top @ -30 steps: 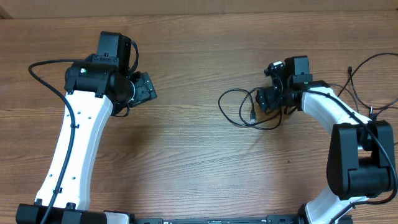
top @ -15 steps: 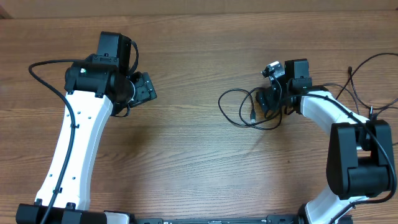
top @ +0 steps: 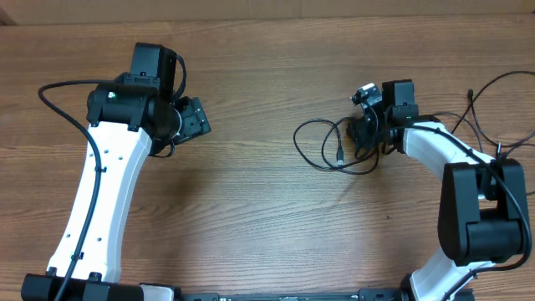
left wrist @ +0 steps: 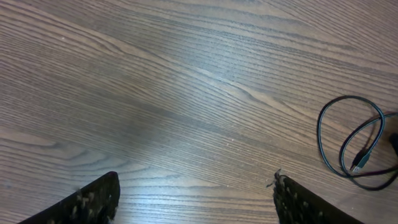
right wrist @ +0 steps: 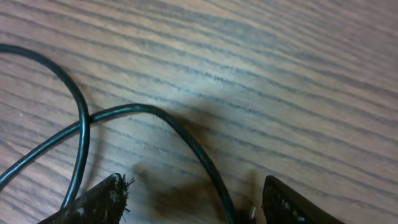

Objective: Untangle cables

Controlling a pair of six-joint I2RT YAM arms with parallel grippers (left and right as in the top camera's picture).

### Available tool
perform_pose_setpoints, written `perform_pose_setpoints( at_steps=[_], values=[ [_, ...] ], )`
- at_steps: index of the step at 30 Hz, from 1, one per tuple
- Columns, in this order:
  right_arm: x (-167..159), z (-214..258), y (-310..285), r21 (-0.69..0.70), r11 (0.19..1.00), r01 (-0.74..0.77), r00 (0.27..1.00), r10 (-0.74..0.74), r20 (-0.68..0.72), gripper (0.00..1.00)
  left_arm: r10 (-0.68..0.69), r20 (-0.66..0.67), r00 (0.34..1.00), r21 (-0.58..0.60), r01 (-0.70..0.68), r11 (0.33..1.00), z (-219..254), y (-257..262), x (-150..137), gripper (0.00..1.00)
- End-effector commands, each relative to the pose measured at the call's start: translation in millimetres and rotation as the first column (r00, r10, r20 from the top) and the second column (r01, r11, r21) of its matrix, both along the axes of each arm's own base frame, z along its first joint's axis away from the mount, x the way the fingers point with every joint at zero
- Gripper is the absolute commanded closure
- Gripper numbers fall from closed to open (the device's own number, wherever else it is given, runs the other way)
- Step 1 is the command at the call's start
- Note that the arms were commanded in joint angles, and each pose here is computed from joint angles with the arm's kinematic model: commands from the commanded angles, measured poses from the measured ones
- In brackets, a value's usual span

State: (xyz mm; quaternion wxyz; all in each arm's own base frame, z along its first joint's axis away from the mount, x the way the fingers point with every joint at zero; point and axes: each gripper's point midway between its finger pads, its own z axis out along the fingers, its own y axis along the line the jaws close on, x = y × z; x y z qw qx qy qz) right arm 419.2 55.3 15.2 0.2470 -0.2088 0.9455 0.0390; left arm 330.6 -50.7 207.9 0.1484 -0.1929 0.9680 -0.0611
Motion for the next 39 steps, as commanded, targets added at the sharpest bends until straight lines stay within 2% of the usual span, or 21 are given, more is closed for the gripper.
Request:
perform_pose_setpoints(
  at_steps=[1, 5, 7, 13, 15, 18, 24, 29, 35, 39],
  values=[
    [-7, -11, 3, 0.01, 1.0, -0.006, 0.999, 0.007, -0.035, 0.33, -0.026, 0.024, 0.999, 0.002, 0.026, 1.0, 7, -1, -3, 0.21],
    [-9, -16, 3, 0.01, 1.0, -0.003, 0.999, 0.004, -0.048, 0.33, -0.026, 0.023, 0.999, 0.002, 0.026, 1.0, 7, -1, -3, 0.21],
    [-10, -18, 3, 0.01, 1.0, -0.003, 0.998, 0.004, -0.056, 0.38, -0.026, 0.02, 0.999, 0.002, 0.026, 1.0, 7, -1, -4, 0.21],
    [-11, -19, 3, 0.011, 1.0, 0.002, 0.998, -0.001, -0.064, 0.69, -0.026, 0.019, 0.999, 0.002, 0.026, 1.0, 7, -1, -4, 0.21],
    [-10, -19, 3, 0.029, 0.999, 0.043, 0.997, -0.041, -0.069, 0.81, -0.026, 0.017, 1.0, 0.002, 0.026, 1.0, 7, -1, -4, 0.21],
    [-7, -16, 3, 0.063, 0.991, 0.118, 0.99, -0.113, -0.078, 0.91, -0.026, 0.016, 1.0, 0.002, 0.026, 1.0, 7, -1, -5, 0.21],
    [4, 13, 5, 0.101, 0.976, 0.193, 0.979, -0.185, -0.081, 0.96, -0.026, 0.017, 1.0, 0.002, 0.026, 1.0, 7, -1, -5, 0.21],
    [14, 70, 8, 0.153, 0.953, 0.262, 0.964, -0.251, -0.087, 0.96, -0.026, 0.018, 1.0, 0.002, 0.026, 1.0, 7, -1, -4, 0.21],
    [2, 149, 40, 0.319, 0.931, 0.176, 0.981, -0.141, -0.13, 0.96, -0.026, 0.018, 0.999, 0.003, 0.026, 1.0, 7, -1, -4, 0.21],
    [-14, 182, 58, 0.416, 0.901, 0.126, 0.987, -0.069, -0.148, 0.96, -0.026, 0.018, 1.0, 0.002, 0.026, 1.0, 7, -1, -4, 0.21]
  ],
)
